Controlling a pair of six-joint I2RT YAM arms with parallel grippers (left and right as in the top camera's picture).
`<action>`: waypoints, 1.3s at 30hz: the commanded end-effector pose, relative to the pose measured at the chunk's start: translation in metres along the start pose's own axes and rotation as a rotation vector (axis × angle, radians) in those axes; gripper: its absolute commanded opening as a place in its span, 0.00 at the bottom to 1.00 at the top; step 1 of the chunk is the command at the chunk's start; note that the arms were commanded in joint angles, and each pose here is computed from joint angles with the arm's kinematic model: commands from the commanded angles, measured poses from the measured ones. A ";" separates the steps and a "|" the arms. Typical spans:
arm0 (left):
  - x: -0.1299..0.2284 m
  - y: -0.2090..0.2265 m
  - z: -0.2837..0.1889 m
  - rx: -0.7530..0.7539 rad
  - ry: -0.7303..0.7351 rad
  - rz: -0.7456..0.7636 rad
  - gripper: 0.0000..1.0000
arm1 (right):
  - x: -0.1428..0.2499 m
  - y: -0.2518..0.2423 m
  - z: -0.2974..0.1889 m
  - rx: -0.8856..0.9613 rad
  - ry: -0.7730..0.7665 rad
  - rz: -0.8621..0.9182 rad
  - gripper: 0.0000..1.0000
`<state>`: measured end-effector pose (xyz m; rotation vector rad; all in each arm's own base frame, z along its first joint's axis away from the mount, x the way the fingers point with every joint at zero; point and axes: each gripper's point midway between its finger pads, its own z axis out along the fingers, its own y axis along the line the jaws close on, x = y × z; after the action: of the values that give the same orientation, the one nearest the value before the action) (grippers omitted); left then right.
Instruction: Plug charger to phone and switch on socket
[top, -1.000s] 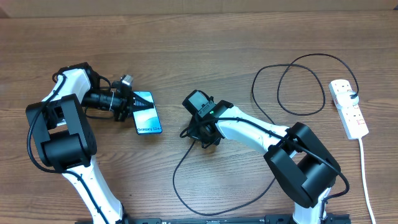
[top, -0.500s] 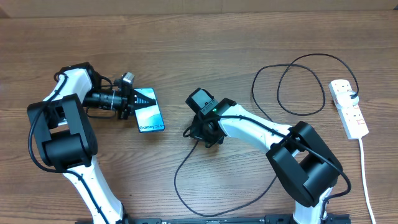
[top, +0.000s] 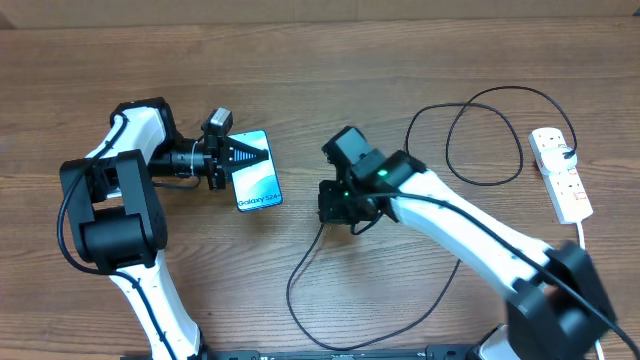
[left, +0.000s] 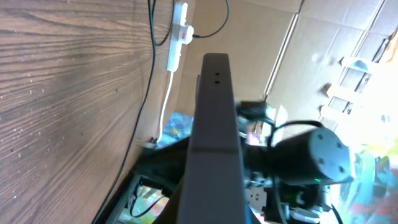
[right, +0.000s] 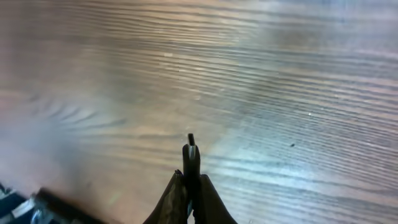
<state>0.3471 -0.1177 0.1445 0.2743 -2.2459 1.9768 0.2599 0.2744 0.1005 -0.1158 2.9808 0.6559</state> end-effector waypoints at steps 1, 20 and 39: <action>0.007 0.006 -0.001 -0.052 0.033 -0.011 0.04 | 0.009 0.013 -0.031 -0.065 -0.025 -0.129 0.04; 0.012 -0.035 0.046 0.103 0.041 0.239 0.04 | 0.109 0.080 -0.122 -0.669 0.123 -0.628 0.04; -0.013 -0.043 -0.013 0.136 -0.143 0.295 0.04 | 0.023 0.063 -0.032 -0.453 -0.072 -0.312 0.04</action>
<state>0.3602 -0.1277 0.1658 0.1520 -2.2789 2.2068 0.2115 0.3229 0.1783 -0.7213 2.4954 1.3684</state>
